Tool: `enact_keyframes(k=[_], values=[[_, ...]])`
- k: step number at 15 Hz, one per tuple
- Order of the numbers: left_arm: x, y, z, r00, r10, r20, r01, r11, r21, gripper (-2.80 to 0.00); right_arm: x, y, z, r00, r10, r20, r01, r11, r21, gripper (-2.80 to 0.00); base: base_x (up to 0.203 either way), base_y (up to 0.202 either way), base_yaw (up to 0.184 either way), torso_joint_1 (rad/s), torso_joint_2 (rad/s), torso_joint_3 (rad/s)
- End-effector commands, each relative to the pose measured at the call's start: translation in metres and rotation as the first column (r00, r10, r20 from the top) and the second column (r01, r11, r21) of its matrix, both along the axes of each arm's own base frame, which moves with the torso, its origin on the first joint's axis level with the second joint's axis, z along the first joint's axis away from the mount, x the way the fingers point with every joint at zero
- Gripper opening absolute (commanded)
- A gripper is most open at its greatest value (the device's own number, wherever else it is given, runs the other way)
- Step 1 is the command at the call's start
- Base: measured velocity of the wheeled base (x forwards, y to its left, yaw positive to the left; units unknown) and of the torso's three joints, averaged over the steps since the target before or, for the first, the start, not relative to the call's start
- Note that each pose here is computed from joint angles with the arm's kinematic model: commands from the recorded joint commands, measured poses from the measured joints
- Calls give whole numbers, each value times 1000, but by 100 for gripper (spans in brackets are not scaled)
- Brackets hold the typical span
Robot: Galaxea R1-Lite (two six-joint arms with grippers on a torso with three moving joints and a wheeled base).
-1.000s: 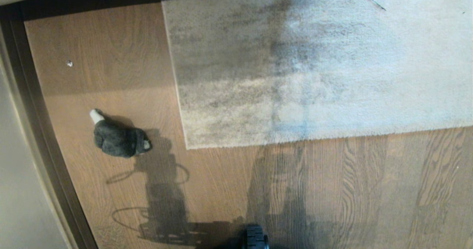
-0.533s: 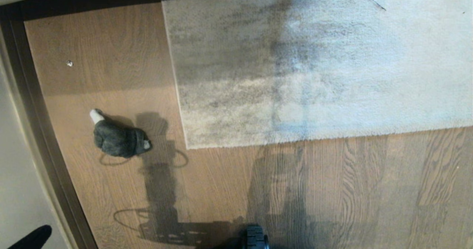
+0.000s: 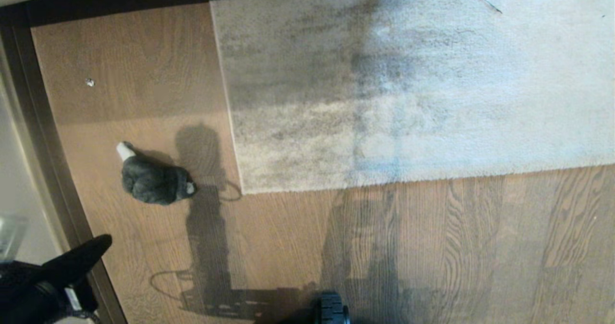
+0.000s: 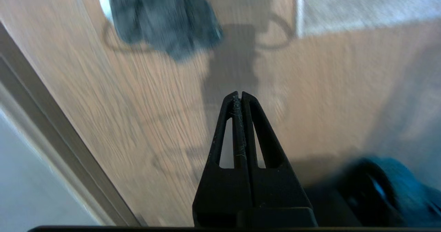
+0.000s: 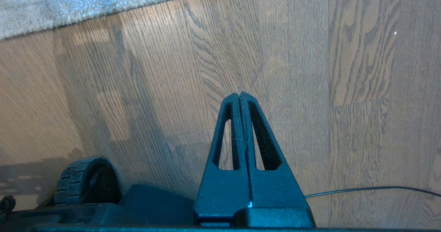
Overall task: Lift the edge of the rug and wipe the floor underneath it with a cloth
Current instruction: Pick up the rag
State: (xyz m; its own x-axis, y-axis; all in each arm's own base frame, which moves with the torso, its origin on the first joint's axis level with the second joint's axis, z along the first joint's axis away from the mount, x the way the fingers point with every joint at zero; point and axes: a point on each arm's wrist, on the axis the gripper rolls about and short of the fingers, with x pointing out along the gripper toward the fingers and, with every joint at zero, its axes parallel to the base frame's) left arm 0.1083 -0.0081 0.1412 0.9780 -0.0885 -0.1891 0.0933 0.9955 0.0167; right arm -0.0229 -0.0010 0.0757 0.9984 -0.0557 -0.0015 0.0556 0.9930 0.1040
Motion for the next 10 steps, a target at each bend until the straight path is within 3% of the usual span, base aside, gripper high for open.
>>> enact_keyframes(k=[1,2,10], values=[[33,3,-7,999,34,-21,-34,999,18,-280,0,0,0,1000,0,0,0,1000,2,-280,0,0,0,0,0,0],[40,6,-6,998,58,6,-59,998,20,0,0,0,0,1000,0,0,0,1000,1,-280,0,0,0,0,0,0],[71,21,1,984,147,106,-149,989,15,0,0,0,0,1000,-1,0,1,1000,0,-280,0,0,0,0,0,0]])
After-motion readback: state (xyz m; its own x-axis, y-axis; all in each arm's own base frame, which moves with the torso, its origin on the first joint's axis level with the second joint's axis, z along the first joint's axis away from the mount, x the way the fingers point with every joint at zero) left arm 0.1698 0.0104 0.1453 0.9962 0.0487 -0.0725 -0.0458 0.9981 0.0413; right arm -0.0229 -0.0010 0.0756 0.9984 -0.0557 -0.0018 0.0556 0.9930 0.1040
